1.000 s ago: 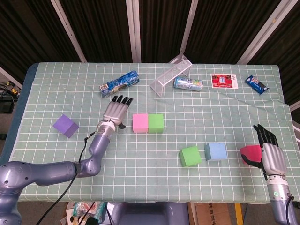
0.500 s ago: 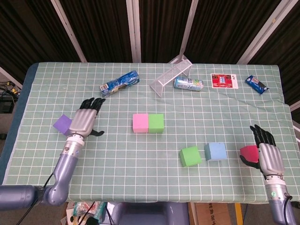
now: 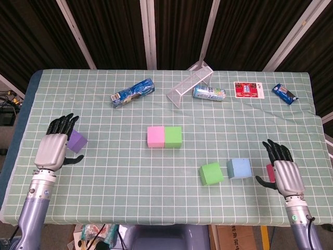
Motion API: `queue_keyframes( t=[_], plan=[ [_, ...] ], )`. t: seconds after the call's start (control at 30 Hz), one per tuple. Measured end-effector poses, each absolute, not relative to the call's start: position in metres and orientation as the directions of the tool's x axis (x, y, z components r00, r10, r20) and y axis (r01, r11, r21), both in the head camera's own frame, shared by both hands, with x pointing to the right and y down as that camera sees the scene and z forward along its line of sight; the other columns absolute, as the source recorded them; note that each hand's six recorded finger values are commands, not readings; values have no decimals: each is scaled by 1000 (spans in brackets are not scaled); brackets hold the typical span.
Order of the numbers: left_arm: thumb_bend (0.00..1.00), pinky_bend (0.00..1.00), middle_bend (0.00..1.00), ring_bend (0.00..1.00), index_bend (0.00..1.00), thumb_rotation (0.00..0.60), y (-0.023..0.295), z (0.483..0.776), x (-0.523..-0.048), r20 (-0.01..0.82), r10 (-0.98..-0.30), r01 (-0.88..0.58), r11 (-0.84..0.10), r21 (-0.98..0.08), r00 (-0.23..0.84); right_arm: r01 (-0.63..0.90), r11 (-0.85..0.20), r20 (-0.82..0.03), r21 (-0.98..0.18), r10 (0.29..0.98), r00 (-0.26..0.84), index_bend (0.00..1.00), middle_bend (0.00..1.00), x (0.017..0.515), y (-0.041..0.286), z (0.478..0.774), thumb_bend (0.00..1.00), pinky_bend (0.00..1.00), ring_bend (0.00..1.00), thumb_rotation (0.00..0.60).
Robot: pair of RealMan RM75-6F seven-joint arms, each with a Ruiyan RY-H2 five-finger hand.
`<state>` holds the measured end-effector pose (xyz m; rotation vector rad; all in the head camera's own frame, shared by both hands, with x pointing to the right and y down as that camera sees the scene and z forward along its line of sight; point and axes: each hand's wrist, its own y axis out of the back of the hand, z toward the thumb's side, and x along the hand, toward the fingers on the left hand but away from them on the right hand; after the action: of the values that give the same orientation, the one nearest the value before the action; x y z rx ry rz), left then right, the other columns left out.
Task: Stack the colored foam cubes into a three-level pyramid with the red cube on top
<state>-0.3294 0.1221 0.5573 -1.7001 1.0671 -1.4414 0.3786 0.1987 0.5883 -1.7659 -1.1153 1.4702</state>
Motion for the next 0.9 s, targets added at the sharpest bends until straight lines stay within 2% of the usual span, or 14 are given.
queue_keyframes(
  t=[0.17,0.4,0.7,0.9],
  plan=[
    [105,39,5,7,0,600,125,543,-335,430,-901,-203,-433,-878,63,191,-542,-519,-819,840,157,0,0,349,198,583,213,0,0,600],
    [105,40,5,7,0,600,130,537,-336,431,-899,-206,-438,-875,78,84,-629,-584,-773,757,293,0,0,314,199,585,213,0,0,600],
    [105,39,5,7,0,600,128,539,-338,442,-894,-212,-447,-869,77,-34,-701,-660,-713,654,370,0,0,287,202,602,213,0,0,600],
    [105,39,6,7,0,600,125,541,-341,446,-892,-213,-450,-867,69,-51,-713,-671,-699,630,391,0,38,273,203,615,213,0,0,600]
  ],
)
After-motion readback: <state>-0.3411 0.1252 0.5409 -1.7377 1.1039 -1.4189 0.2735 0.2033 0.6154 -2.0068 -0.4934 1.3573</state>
